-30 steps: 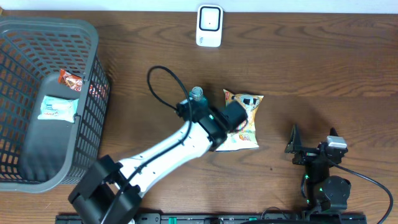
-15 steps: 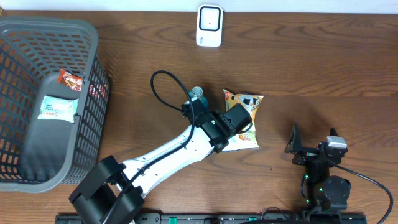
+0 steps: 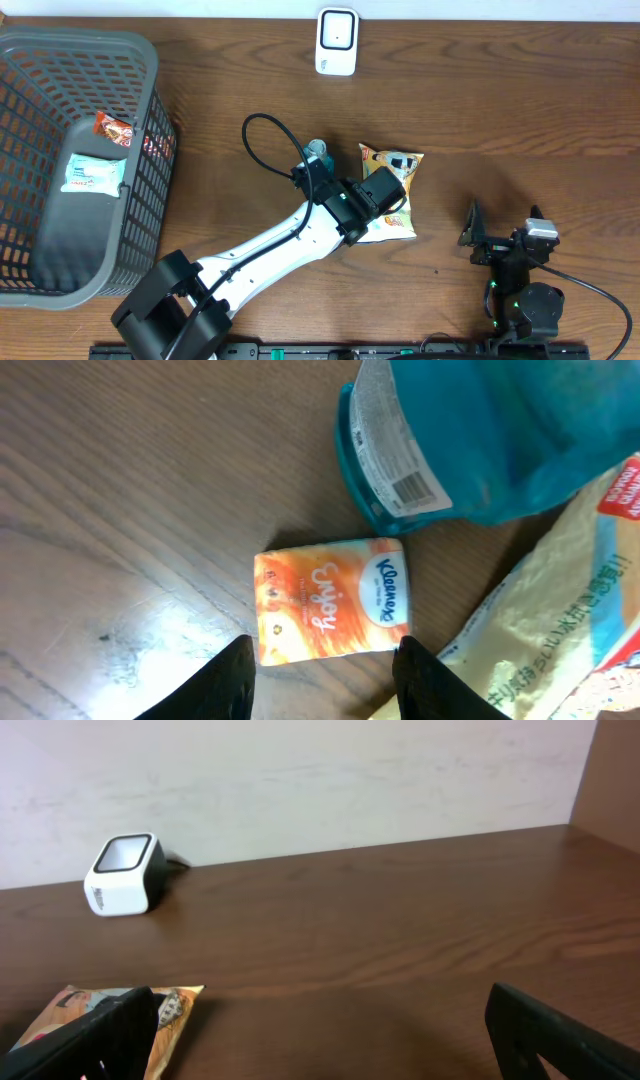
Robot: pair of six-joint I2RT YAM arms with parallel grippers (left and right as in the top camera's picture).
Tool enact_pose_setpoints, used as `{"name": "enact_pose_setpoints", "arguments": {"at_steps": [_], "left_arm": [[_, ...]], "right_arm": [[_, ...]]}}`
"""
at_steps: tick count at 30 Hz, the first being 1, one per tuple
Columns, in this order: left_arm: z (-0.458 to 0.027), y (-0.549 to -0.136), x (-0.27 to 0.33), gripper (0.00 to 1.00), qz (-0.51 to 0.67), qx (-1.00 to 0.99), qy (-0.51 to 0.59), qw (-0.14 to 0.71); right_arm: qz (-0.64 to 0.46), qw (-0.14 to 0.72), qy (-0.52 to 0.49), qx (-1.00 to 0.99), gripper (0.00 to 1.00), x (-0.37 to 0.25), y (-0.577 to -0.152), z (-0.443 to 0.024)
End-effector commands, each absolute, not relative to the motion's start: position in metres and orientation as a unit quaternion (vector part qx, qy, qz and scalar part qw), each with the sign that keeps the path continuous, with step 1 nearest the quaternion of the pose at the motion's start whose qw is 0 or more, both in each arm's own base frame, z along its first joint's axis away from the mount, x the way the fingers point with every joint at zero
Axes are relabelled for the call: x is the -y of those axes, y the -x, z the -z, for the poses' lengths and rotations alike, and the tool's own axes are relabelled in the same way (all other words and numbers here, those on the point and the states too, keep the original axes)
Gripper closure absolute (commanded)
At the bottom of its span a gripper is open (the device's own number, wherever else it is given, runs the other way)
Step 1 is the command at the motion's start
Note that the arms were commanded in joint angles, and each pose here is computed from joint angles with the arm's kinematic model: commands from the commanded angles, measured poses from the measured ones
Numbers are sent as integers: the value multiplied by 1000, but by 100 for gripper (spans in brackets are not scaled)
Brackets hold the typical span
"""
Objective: Scan the item barcode
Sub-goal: 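Lower the orange packet beside the bottle and open the left gripper, then move the left gripper into the basket and grasp the green wipes pack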
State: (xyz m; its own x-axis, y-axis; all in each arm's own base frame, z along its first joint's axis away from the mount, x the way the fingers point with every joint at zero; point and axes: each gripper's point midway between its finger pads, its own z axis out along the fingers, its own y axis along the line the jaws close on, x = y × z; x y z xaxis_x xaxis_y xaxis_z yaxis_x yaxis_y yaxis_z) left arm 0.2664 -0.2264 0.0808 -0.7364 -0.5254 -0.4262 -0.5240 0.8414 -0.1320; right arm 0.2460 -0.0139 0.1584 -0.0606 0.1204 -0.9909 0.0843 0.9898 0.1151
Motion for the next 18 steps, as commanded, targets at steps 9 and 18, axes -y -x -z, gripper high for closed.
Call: {"name": "enact_pose_setpoints", "arguments": {"at_steps": [9,18], "left_arm": [[-119,-251,198,34,-14,-929,272,250],[-241,-275,149,16,54,-910,217,348]], "right_arm": [[-12,682,-62,-728,1,11,-246,-158],[-12,682,-62,-728,1,11,-246,-158]]}}
